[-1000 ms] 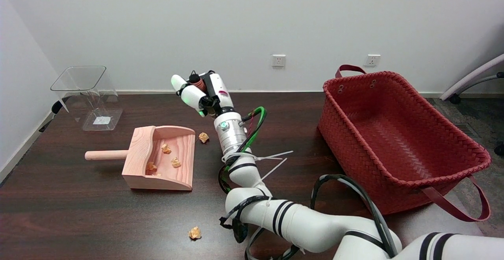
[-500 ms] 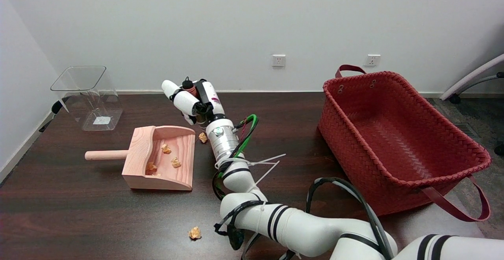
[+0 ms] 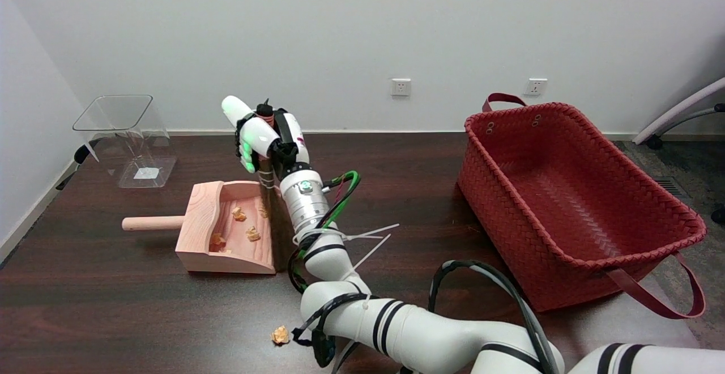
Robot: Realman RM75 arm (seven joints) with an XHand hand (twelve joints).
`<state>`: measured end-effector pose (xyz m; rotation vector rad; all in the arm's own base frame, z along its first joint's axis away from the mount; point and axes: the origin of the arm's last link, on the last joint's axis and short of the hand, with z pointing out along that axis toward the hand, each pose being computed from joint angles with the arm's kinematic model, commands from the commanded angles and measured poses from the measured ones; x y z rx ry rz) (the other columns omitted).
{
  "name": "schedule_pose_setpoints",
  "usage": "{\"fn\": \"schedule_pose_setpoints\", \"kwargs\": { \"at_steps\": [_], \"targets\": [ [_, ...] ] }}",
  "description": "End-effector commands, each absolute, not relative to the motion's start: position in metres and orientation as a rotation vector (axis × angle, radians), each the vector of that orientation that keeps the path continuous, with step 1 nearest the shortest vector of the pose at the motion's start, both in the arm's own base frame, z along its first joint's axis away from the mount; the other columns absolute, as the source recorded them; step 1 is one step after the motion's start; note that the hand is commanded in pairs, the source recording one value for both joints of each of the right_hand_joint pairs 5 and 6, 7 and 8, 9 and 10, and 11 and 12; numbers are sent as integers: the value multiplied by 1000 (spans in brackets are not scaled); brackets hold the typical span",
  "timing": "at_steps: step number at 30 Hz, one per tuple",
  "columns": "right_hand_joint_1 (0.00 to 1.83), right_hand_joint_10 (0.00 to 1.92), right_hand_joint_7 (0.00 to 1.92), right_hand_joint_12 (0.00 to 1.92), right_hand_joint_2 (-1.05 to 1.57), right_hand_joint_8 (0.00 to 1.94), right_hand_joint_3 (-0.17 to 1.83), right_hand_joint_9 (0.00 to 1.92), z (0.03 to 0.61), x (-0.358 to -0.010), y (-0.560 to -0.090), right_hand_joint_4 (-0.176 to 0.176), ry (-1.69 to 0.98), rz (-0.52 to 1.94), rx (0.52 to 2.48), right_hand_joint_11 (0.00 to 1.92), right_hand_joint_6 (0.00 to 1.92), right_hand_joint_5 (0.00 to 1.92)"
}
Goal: Sweep the paper balls into the dustpan.
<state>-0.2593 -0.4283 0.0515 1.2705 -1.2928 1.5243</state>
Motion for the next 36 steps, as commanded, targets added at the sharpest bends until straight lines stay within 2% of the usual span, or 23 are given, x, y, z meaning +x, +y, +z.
{"fn": "schedule_pose_setpoints", "kwargs": {
  "at_steps": [1, 8, 21, 27, 31, 36],
  "targets": [
    [615, 1920, 1920, 1920, 1571, 1920, 134, 1920, 57, -229, -419, 0, -1477, 1897, 1132, 1920, 1920, 1920],
    [621, 1920, 1920, 1920, 1571, 1920, 64, 1920, 74, -207, -418, 0, -1268, 1896, 1234, 1920, 1920, 1920],
    [676, 1920, 1920, 1920, 1571, 1920, -9, 1920, 101, -184, -398, 0, -803, 1714, 1374, 1920, 1920, 1920],
    [779, 1920, 1920, 1920, 1571, 1920, 83, 1920, 110, -196, -377, 0, -805, 1653, 1288, 1920, 1920, 1920],
    [819, 1920, 1920, 1920, 1571, 1920, 129, 1920, 129, -190, -359, 0, -760, 1662, 1283, 1920, 1920, 1920],
    [833, 1920, 1920, 1920, 1571, 1920, 245, 1920, 156, -178, -336, 0, -908, 1725, 1313, 1920, 1920, 1920]
  ]
}}
